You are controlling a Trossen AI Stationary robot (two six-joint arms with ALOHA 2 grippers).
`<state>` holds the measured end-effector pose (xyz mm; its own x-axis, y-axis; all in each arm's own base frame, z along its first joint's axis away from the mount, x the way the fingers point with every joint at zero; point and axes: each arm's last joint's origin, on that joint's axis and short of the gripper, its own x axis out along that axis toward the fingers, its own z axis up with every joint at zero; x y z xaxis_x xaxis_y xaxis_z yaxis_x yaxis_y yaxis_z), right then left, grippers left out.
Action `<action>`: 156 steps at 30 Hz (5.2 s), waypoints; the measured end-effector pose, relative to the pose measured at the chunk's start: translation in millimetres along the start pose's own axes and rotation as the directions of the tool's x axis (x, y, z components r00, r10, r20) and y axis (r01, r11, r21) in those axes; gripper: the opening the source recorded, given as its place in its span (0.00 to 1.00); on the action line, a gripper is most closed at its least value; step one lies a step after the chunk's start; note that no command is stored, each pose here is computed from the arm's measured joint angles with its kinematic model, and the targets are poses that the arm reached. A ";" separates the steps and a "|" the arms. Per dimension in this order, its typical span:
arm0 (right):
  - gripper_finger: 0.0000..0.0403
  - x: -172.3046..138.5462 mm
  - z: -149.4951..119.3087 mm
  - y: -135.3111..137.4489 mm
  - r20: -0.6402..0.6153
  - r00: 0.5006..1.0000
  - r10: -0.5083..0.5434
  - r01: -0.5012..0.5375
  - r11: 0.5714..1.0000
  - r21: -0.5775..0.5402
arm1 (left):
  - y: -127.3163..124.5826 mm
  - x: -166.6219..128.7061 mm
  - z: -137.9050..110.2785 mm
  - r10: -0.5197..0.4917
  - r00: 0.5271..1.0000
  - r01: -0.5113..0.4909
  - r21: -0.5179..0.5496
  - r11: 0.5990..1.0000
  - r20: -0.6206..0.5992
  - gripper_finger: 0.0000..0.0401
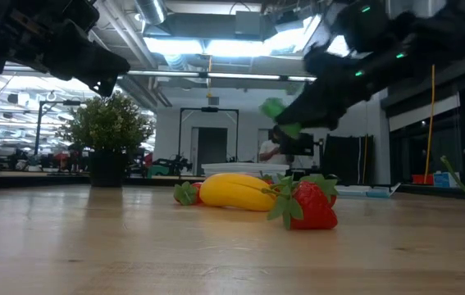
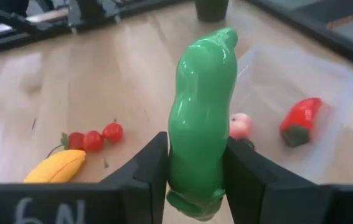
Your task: Pick and placing Produce into tupperware
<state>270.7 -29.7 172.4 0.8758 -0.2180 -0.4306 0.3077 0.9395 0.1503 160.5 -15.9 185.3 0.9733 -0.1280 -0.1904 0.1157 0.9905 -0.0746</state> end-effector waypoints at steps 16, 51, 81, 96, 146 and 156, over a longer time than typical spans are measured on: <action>0.30 83.2 67.7 -49.2 -0.270 0.963 -0.021 0.030 0.999 0.028 | 0.0 0.0 -0.5 0.001 1.000 -0.001 -0.001 1.000 -0.004 0.07; 0.30 131.1 66.0 -91.4 -0.423 0.906 0.001 0.044 0.994 0.098 | 0.1 0.0 -0.8 0.001 1.000 -0.001 0.000 1.000 -0.007 0.07; 0.30 134.7 57.1 -91.6 -0.461 0.886 0.043 0.028 0.989 0.146 | 0.1 0.0 -0.7 0.001 1.000 -0.001 0.000 1.000 -0.006 0.07; 0.30 136.0 56.1 -92.3 -0.460 0.888 0.025 0.042 0.990 0.136 | 0.1 0.0 -0.6 0.003 1.000 -0.003 0.000 1.000 -0.006 0.07; 0.07 66.9 108.4 8.9 -0.328 0.914 0.238 -0.270 0.961 -0.056 | 0.1 0.0 -0.6 0.004 1.000 -0.004 -0.004 1.000 -0.005 0.07; 0.02 -1.7 65.3 40.3 -0.057 0.926 0.374 -0.378 0.911 -0.164 | -0.1 0.0 0.4 0.002 1.000 -0.002 -0.003 1.000 0.005 0.07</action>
<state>305.9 -8.7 237.4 0.9048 0.1648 -0.3926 -0.1123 0.9818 0.1535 160.6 -16.0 185.7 0.9746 -0.1255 -0.1853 0.1129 0.9906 -0.0770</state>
